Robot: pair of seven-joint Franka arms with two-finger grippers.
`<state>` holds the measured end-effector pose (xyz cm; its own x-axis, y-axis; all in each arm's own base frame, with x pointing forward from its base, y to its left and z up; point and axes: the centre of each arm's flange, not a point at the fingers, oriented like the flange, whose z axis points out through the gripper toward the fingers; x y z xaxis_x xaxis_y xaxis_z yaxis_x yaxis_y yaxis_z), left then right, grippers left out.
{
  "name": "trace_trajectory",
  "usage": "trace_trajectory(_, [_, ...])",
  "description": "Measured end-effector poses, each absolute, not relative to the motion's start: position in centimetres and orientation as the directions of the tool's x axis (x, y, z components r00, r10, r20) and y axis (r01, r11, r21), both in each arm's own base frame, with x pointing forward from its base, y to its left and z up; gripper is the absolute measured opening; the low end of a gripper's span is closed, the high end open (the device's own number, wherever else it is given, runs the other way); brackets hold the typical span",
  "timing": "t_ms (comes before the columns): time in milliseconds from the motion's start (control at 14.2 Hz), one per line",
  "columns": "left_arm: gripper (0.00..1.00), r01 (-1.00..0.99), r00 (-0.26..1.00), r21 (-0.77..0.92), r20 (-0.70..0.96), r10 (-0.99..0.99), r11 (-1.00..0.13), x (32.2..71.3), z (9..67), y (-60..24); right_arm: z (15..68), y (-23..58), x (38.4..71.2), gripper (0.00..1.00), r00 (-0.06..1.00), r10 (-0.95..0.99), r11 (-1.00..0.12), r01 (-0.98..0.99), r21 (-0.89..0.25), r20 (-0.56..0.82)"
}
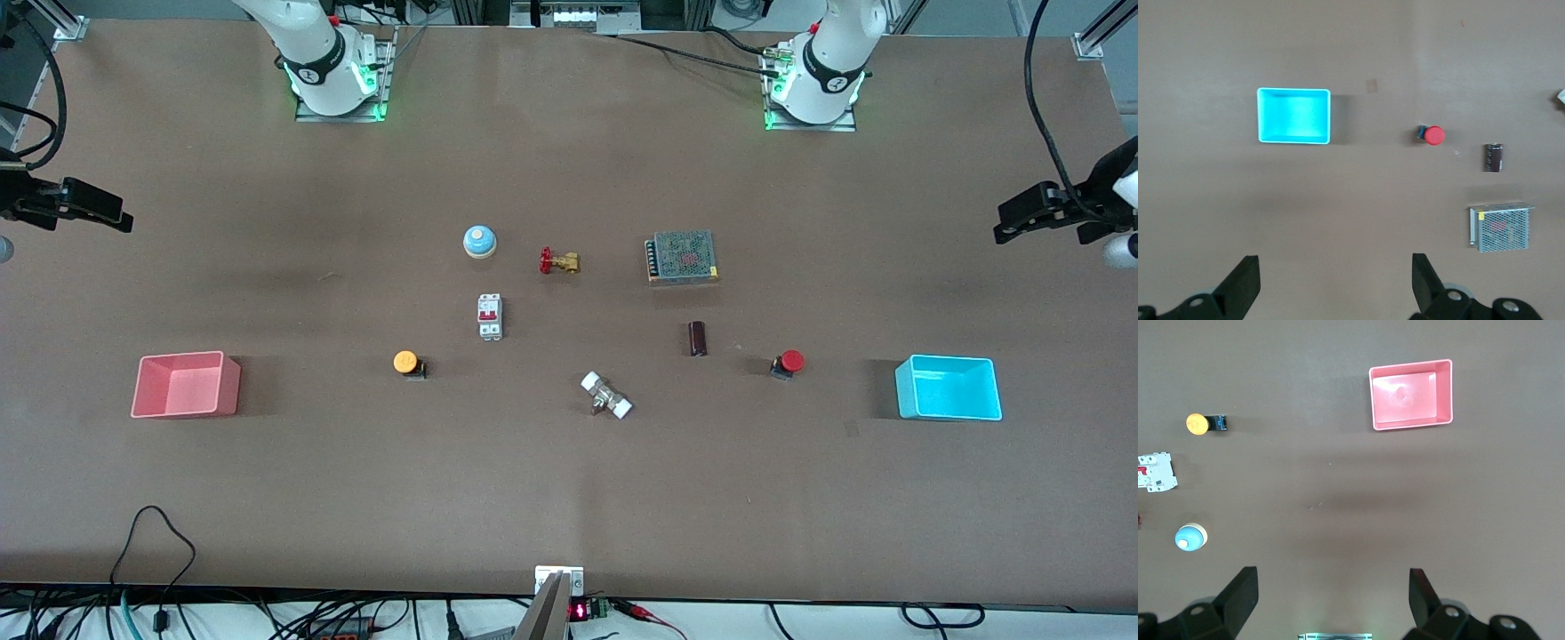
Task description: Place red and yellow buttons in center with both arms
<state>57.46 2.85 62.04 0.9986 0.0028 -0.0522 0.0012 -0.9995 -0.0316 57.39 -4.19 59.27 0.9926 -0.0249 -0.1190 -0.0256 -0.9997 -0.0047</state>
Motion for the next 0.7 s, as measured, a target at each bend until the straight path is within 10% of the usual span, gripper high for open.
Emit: trace_trajectory(704, [1.00,-0.005,0.999,-0.016,-0.049,-0.004,-1.000,57.0,62.5,2.5,59.7,-4.5,56.0,1.00,0.992,-0.027,-1.000,-0.028,-0.008,-0.122])
